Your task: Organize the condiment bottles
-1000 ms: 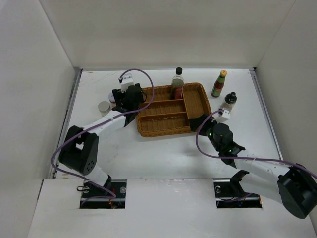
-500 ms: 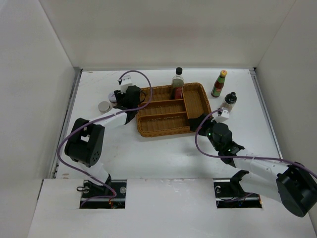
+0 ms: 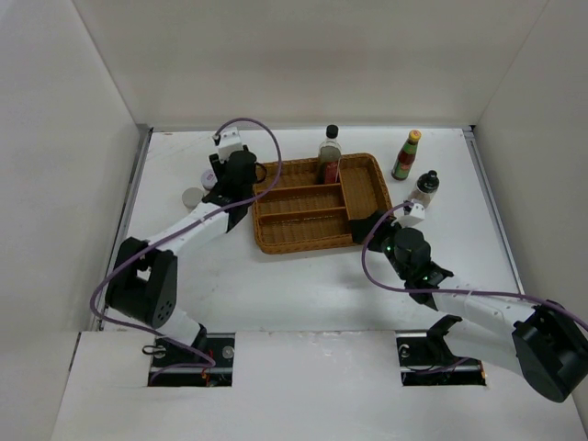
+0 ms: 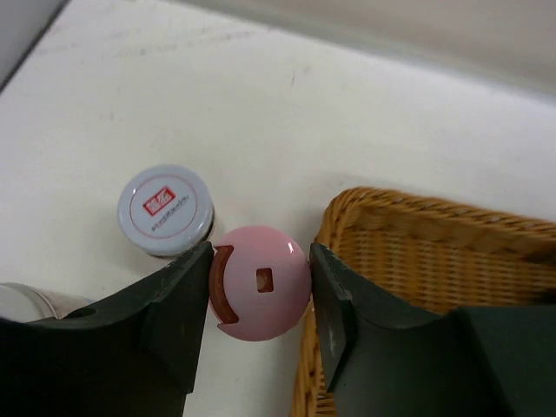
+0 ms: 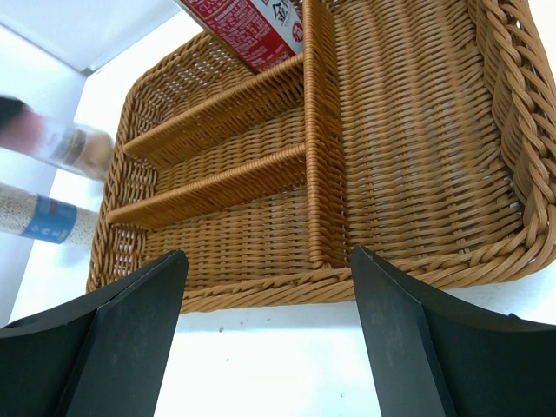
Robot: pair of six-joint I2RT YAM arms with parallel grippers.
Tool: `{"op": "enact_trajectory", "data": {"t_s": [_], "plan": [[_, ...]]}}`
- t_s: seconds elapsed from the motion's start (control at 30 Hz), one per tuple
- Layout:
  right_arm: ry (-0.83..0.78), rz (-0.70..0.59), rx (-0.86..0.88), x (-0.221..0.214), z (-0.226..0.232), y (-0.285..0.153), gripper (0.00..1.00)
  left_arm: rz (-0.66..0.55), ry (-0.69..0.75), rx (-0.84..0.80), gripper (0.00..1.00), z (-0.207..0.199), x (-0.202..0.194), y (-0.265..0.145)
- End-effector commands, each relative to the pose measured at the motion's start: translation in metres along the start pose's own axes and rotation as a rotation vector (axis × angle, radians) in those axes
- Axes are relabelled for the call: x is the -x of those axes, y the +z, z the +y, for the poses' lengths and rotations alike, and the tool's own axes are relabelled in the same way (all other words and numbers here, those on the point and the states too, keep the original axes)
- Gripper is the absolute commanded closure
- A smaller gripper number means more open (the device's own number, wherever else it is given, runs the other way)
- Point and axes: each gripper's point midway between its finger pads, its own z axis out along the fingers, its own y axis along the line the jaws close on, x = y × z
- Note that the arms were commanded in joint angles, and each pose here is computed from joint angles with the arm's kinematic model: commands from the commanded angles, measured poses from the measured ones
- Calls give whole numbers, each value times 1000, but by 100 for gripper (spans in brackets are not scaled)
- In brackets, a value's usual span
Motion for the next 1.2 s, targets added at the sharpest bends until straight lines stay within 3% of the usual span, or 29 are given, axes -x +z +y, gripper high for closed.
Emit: {"op": "enact_trajectory", "data": {"t_s": [0.0, 0.33, 0.53, 0.77, 1.17], "plan": [[24, -41, 72, 16, 25, 4, 18, -205, -105, -62, 71, -25, 90, -28], [17, -69, 73, 24, 26, 1, 18, -191, -107, -276, 69, -138, 86, -23], [18, -74, 74, 26, 26, -1, 18, -162, -86, -353, 69, -186, 70, -14], [19, -79, 73, 27, 26, -1, 18, -115, -46, -368, 69, -205, 36, -8], [20, -71, 71, 25, 25, -1, 18, -3, 52, -318, 64, -196, -29, 7]]}}
